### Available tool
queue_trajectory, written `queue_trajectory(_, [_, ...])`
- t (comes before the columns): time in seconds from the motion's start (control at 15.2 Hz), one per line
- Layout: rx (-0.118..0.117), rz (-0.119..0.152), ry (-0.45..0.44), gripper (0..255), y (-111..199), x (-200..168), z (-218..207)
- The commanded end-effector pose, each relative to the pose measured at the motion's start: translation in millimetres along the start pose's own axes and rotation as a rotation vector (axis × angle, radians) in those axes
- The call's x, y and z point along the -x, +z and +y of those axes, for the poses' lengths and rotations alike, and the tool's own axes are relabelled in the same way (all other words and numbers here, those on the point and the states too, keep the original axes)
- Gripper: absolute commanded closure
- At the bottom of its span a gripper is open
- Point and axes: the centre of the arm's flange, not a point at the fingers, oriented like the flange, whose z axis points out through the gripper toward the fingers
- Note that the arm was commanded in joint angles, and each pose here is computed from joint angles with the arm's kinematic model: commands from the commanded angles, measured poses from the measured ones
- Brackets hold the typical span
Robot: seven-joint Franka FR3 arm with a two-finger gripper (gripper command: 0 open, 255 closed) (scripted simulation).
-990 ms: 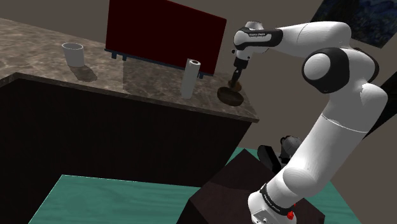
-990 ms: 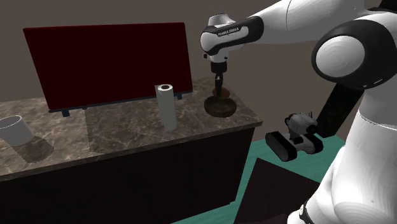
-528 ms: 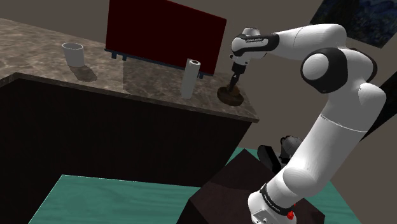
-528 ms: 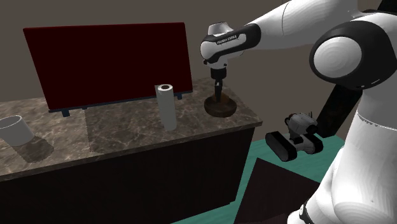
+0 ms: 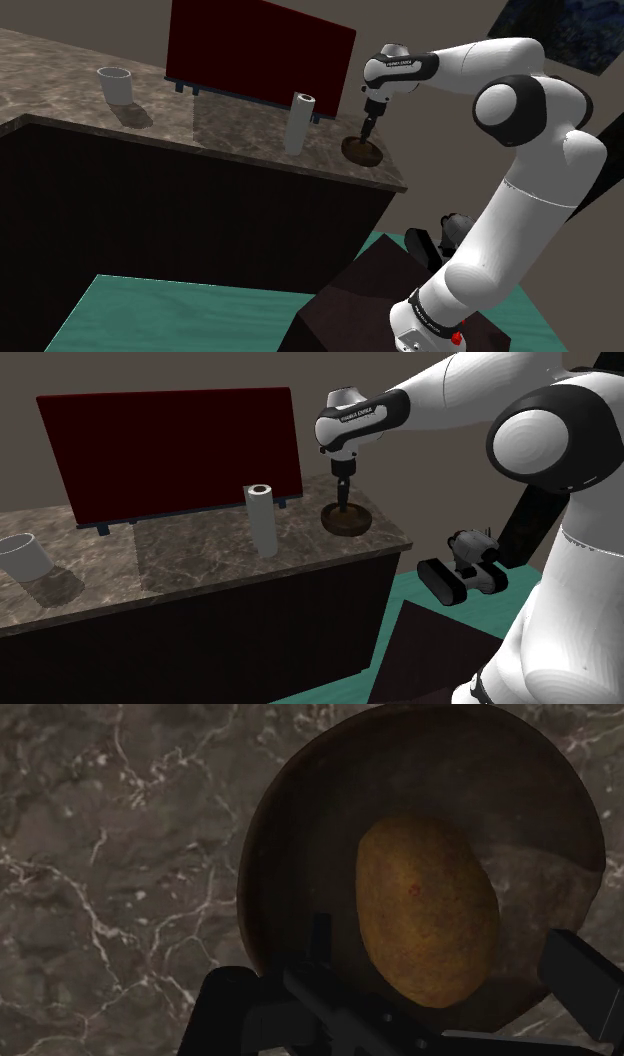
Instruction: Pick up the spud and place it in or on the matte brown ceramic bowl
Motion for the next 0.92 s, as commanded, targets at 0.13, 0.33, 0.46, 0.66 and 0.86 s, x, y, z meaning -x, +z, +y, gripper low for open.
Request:
queue_trajectory(0.13, [0.000, 0.000, 0.000, 0, 0, 0, 0])
queue_trajectory(0.33, [0.000, 0.000, 0.000, 0, -40, 0, 0])
queue_trajectory(0.46, [0.000, 0.000, 0.000, 0, -50, 0, 0])
queue_trajectory(0.66, [0.000, 0.000, 0.000, 0, -50, 0, 0])
queue_trajectory(0.86, [0.000, 0.000, 0.000, 0, -50, 0, 0])
